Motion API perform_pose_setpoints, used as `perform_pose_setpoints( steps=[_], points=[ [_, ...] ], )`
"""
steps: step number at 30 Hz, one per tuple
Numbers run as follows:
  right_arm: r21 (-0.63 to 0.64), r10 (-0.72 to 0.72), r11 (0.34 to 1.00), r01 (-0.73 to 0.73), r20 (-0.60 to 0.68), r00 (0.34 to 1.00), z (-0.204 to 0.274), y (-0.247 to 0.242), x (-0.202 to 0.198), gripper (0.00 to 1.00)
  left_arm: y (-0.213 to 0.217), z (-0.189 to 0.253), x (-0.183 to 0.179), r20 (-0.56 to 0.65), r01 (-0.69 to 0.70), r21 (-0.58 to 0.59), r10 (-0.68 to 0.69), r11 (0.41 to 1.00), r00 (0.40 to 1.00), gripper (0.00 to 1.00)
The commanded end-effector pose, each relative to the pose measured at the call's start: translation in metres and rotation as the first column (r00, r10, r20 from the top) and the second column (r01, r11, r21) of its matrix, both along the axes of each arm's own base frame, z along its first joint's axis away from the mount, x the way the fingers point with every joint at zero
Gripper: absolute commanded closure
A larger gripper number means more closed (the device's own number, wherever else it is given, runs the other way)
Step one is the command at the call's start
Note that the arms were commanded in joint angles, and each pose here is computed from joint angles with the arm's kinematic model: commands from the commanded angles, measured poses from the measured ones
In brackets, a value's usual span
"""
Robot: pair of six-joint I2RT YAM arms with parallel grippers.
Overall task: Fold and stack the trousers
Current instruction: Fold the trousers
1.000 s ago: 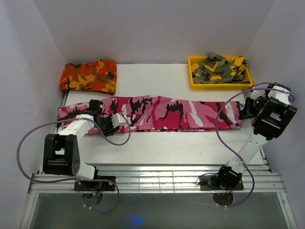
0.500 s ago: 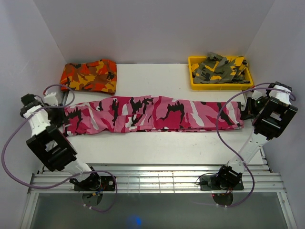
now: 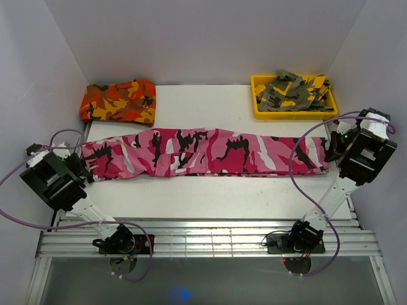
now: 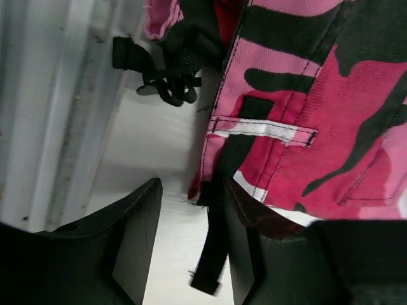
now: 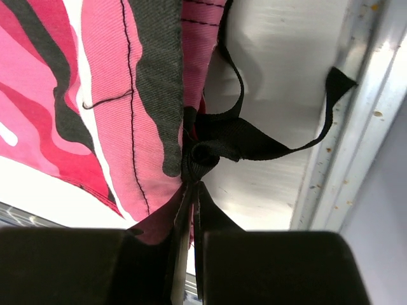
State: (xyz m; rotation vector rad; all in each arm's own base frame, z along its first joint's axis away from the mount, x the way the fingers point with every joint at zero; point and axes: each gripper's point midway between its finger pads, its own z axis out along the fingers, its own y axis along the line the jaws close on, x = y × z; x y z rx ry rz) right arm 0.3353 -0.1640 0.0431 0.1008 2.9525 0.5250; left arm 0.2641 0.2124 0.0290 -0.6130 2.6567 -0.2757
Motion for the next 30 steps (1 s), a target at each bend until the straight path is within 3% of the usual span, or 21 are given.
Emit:
perform_pose_setpoints(
  steps=[1, 8, 15, 17, 19, 23, 26, 30],
  points=[
    [-0.178, 0.022, 0.984, -0.009, 0.073, 0.997, 0.003, -0.059, 0.017, 0.92, 0.006, 0.000, 0.024, 0.067, -0.014, -0.018, 0.015, 1.000, 0.998, 0.44],
    [-0.210, 0.022, 0.978, -0.006, 0.075, 0.997, 0.005, -0.073, 0.023, 0.92, -0.040, -0.015, 0.043, 0.078, 0.069, -0.115, -0.060, 0.991, 0.995, 0.48],
    [-0.218, 0.025, 0.976, -0.009, 0.070, 0.997, 0.003, -0.074, 0.021, 0.92, -0.065, -0.025, 0.035, 0.046, 0.049, -0.235, -0.040, 0.971, 0.998, 0.52],
    [-0.217, 0.025, 0.976, -0.009, 0.070, 0.997, 0.002, -0.073, 0.022, 0.92, -0.065, -0.030, 0.032, 0.022, 0.035, -0.236, -0.031, 0.971, 0.999, 0.79],
    [-0.216, 0.022, 0.976, -0.006, 0.072, 0.997, 0.001, -0.073, 0.023, 0.92, -0.057, -0.023, 0.035, 0.027, 0.035, -0.200, -0.030, 0.979, 0.999, 1.00],
    [-0.217, 0.020, 0.976, -0.005, 0.069, 0.997, 0.000, -0.074, 0.023, 0.92, -0.028, 0.045, 0.063, 0.178, 0.073, -0.021, -0.069, 0.997, 0.982, 1.00],
    [-0.222, 0.021, 0.975, -0.006, 0.065, 0.998, 0.000, -0.075, 0.023, 0.92, -0.002, 0.121, 0.089, 0.314, 0.071, 0.159, -0.119, 0.985, 0.942, 1.00],
    [-0.228, 0.024, 0.974, -0.009, 0.065, 0.998, 0.000, -0.076, 0.024, 0.92, 0.003, 0.170, 0.115, 0.367, 0.113, 0.285, -0.217, 0.952, 0.905, 1.00]
  ],
)
